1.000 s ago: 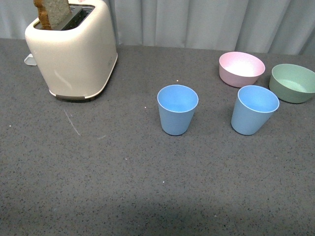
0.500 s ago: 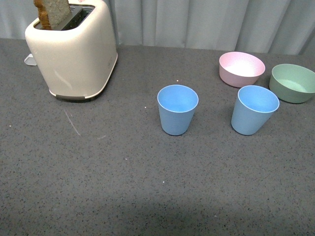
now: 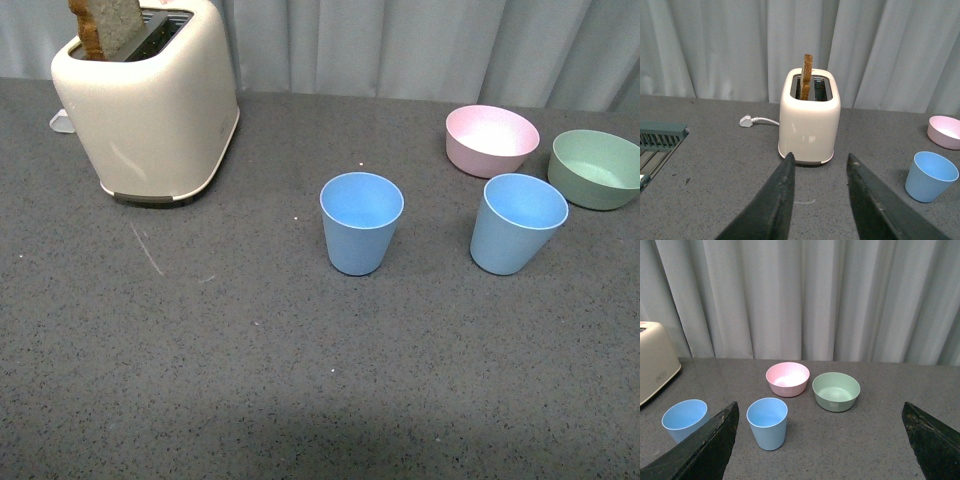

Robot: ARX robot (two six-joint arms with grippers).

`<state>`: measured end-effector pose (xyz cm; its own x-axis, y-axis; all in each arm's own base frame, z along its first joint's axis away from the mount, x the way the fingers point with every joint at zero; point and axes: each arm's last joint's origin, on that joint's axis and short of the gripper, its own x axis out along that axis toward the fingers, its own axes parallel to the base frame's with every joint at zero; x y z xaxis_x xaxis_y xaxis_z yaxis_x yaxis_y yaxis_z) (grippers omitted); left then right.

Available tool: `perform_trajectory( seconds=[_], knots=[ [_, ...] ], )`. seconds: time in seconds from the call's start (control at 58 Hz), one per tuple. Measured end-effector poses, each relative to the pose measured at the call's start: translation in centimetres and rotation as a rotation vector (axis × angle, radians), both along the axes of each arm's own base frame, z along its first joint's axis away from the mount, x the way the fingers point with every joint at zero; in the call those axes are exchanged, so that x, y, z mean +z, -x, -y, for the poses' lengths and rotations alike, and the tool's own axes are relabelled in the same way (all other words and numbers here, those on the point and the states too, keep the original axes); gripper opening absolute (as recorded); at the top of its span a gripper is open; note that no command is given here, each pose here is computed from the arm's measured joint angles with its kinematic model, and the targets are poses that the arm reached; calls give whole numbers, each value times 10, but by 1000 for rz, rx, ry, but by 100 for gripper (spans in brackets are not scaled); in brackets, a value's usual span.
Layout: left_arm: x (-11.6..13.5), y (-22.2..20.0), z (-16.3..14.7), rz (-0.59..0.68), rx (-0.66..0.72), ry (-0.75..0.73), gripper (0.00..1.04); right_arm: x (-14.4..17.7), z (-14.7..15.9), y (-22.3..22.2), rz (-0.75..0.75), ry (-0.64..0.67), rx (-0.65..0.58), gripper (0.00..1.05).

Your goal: Stack blue cups with both arms

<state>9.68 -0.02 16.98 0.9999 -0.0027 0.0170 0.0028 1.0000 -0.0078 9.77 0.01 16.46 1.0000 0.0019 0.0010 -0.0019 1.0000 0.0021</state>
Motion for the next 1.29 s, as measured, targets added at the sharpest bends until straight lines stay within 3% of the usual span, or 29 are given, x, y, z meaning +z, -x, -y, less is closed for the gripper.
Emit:
perform_trajectory(
  seconds=[0.293,0.379,0.448,0.603,0.741,1.0,1.293],
  knots=[
    [0,0,0,0,0,0,85,0,0,0,0,0,0,95],
    [0,0,0,0,0,0,100,-3,1,-2,-98,103,-33,95],
    [0,0,0,0,0,-1,98,-6,4,-7,-192,189,-44,95],
    [0,0,0,0,0,-1,98,-4,8,-29,-318,177,-15,95],
    [0,0,0,0,0,-1,98,-1,12,-88,-433,121,-18,95],
    [0,0,0,0,0,-1,98,-29,4,-192,-756,37,15,95],
    [0,0,0,0,0,-1,98,-41,-11,-250,-833,-30,6,95]
  ],
)
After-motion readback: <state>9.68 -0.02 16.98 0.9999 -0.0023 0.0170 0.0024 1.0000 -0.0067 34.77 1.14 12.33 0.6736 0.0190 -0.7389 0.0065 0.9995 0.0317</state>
